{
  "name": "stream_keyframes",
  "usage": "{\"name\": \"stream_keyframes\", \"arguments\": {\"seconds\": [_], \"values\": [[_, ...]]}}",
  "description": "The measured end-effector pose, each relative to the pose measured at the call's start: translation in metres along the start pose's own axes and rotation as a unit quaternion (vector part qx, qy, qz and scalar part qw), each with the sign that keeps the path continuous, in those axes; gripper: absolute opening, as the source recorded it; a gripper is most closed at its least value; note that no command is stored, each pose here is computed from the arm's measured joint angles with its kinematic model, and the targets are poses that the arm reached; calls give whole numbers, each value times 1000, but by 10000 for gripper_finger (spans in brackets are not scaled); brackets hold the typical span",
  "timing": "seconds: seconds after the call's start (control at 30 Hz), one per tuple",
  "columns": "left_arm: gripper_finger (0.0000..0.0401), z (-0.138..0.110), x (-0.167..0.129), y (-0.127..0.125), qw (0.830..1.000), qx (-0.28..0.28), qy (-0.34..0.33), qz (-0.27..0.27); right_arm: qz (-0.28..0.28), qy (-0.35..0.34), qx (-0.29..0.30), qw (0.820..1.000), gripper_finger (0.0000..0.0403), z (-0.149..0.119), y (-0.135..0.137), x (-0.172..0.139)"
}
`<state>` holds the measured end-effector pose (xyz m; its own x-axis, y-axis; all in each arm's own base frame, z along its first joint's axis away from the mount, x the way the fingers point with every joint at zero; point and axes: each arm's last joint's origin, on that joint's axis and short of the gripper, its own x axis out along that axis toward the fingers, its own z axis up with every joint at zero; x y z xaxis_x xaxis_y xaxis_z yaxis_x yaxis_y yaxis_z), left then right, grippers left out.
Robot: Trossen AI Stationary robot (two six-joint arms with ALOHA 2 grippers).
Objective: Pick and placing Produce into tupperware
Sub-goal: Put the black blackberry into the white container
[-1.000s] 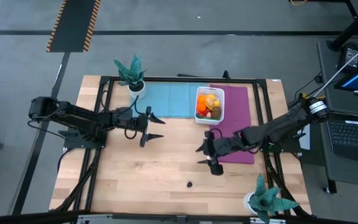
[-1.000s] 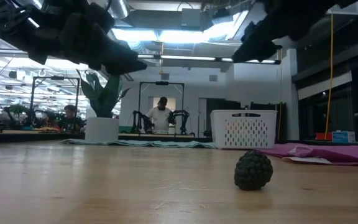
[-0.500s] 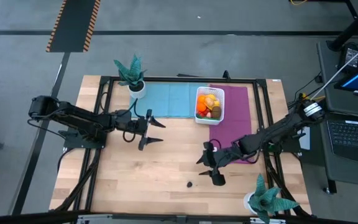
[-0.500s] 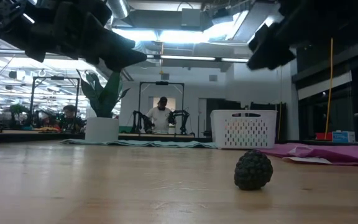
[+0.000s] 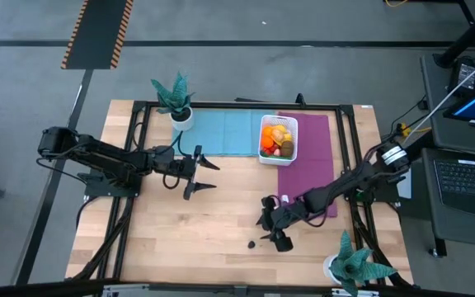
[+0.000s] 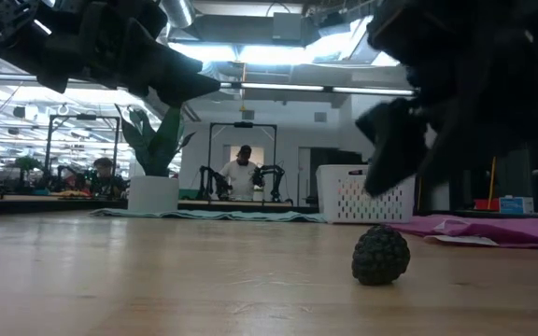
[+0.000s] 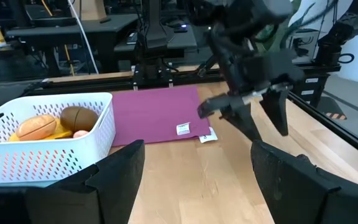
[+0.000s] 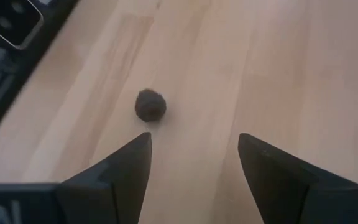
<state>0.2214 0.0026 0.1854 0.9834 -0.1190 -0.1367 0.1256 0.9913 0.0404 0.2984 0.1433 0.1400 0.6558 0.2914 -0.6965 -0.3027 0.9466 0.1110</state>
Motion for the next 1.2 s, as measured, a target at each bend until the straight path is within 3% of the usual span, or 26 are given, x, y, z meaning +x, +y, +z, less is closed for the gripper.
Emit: {"name": "stream_keyframes", "arguments": {"seconds": [0.23,0.53,1.2], "values": [[286,0,0,0,1000,0,1,0,30,-23,-2,999,242,-4,2,21],[286,-1,0,0,1000,0,4,0,55,-2,-30,998,242,-13,23,39],[286,-1,0,0,1000,-1,6,0,20,-47,-65,997,241,-18,26,56]]}}
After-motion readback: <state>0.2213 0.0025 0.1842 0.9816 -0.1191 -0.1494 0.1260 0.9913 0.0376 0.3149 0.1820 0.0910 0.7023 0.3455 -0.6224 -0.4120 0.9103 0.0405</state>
